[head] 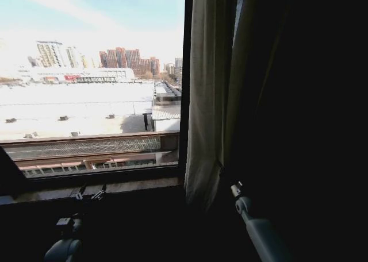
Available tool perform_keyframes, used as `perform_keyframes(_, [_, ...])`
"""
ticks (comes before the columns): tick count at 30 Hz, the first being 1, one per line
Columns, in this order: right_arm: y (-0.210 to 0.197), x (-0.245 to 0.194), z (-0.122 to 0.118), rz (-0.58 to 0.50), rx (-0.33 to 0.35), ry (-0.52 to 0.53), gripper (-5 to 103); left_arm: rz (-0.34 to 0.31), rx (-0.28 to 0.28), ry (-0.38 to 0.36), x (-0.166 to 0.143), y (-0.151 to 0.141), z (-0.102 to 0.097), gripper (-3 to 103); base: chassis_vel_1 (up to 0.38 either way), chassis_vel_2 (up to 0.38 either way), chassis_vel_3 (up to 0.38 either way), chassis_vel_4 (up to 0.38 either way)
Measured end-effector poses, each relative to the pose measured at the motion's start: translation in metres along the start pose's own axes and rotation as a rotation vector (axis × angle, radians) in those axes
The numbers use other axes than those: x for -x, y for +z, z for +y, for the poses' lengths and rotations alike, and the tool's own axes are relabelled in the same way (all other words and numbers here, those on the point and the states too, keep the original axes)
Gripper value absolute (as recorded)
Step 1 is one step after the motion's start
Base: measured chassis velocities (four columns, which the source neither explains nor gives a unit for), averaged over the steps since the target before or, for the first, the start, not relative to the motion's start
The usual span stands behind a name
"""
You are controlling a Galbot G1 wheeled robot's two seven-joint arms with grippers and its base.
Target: Open the curtains by pulling them apart, changing their state from closed to fully open.
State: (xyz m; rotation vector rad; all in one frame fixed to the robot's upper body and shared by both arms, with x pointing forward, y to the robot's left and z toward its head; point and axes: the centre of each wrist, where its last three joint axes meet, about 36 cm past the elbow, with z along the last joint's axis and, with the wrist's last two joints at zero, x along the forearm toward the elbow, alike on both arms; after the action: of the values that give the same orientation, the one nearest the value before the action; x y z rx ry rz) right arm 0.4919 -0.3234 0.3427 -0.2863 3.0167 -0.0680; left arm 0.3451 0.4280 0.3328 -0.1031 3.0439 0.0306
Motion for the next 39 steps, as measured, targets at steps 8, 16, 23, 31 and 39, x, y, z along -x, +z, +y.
perform_keyframes(8, [0.004, -0.003, -0.002, 0.009, -0.034, -0.016, 0, 0.0, 0.0, 0.0, 0.0, 0.0, 0.0, 99, -0.075, -0.083, 0.093, 0.042])
perform_keyframes(16, [0.004, 0.002, -0.037, 0.046, -0.107, 0.149, 0, 0.0, 0.0, -0.002, 0.0, 0.0, 0.0, 99, 0.031, 0.047, -0.02, -0.035])
perform_keyframes(23, [-0.001, -0.002, -0.073, 0.074, -0.204, 0.312, 0, 0.0, 0.0, -0.001, 0.0, 0.0, 0.0, 99, 0.0, 0.0, 0.0, 0.0])
perform_keyframes(31, [-0.009, -0.005, -0.088, 0.099, -0.256, 0.435, 0, 0.0, 0.0, -0.001, 0.0, 0.0, 0.0, 99, 0.0, 0.0, 0.0, 0.0])
perform_keyframes(39, [-0.011, -0.011, -0.082, 0.094, -0.252, 0.426, 0, 0.0, 0.0, -0.001, 0.0, 0.0, 0.0, 99, 0.0, 0.0, 0.0, 0.0])
